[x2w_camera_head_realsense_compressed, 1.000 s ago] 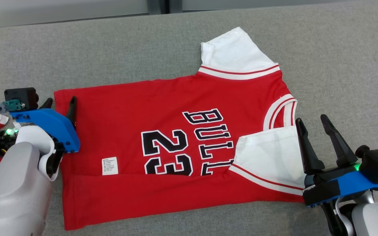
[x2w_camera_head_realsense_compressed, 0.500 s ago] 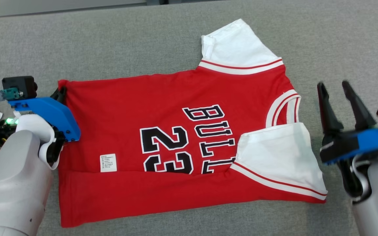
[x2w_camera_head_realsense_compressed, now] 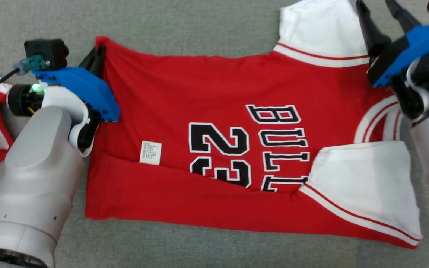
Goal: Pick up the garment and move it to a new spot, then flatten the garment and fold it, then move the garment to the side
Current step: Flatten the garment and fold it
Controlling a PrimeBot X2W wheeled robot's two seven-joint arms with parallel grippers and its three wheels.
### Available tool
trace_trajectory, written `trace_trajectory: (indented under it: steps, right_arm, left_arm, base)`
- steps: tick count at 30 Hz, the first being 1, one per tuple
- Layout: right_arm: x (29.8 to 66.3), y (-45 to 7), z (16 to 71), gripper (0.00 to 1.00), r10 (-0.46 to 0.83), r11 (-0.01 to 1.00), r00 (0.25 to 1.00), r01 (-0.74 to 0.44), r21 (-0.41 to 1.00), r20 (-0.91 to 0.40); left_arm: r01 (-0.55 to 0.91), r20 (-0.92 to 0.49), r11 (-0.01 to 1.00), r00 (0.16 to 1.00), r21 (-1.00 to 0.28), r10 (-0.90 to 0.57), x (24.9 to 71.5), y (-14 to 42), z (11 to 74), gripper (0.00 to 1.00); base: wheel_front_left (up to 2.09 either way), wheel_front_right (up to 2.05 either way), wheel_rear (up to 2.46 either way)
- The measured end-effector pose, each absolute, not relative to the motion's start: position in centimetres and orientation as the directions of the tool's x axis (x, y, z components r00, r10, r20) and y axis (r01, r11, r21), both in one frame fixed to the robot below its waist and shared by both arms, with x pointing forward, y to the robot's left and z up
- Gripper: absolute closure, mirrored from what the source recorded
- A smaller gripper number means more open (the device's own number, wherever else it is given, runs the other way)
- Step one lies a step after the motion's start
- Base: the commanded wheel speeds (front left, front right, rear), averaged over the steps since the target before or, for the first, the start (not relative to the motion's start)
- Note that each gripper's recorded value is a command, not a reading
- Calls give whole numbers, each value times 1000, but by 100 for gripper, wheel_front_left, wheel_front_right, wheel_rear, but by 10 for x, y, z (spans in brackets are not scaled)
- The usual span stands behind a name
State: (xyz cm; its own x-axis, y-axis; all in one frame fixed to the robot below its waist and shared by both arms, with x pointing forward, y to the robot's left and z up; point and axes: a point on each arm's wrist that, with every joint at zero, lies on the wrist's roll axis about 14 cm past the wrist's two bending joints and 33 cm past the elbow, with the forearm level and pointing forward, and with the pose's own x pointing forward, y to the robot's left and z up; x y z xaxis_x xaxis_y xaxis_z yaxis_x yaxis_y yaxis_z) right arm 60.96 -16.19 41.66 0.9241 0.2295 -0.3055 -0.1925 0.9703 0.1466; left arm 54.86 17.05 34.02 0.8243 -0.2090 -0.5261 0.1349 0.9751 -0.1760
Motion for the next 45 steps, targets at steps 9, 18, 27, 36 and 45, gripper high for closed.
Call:
trace_trajectory:
  steps: [9, 18, 27, 36, 45]
  right_arm:
    - [653, -133, 368, 0, 271, 962, 816, -248, 114, -511]
    - [658, -127, 356, 100, 266, 961, 739, -257, 106, -620]
    - [657, -136, 415, 100, 291, 957, 882, -272, 102, -371]
    - [617, -158, 476, 100, 283, 955, 953, -270, 123, -107]
    - [531, -185, 479, 100, 243, 955, 969, -231, 189, -46]
  left_arm:
    - [114, -514, 977, 836, -181, -193, 561, 178, 326, 100]
    - [108, -511, 977, 838, -186, -190, 562, 180, 326, 100]
    - [104, -477, 981, 862, -162, -170, 552, 190, 344, 100]
    - [140, -370, 983, 912, -120, -175, 545, 196, 388, 100]
    - [150, -313, 979, 931, -141, -187, 502, 184, 403, 100]
  base:
    - [0, 0, 0]
    - [0, 0, 0]
    - [0, 0, 0]
    - [0, 0, 0]
    - [0, 0, 0]
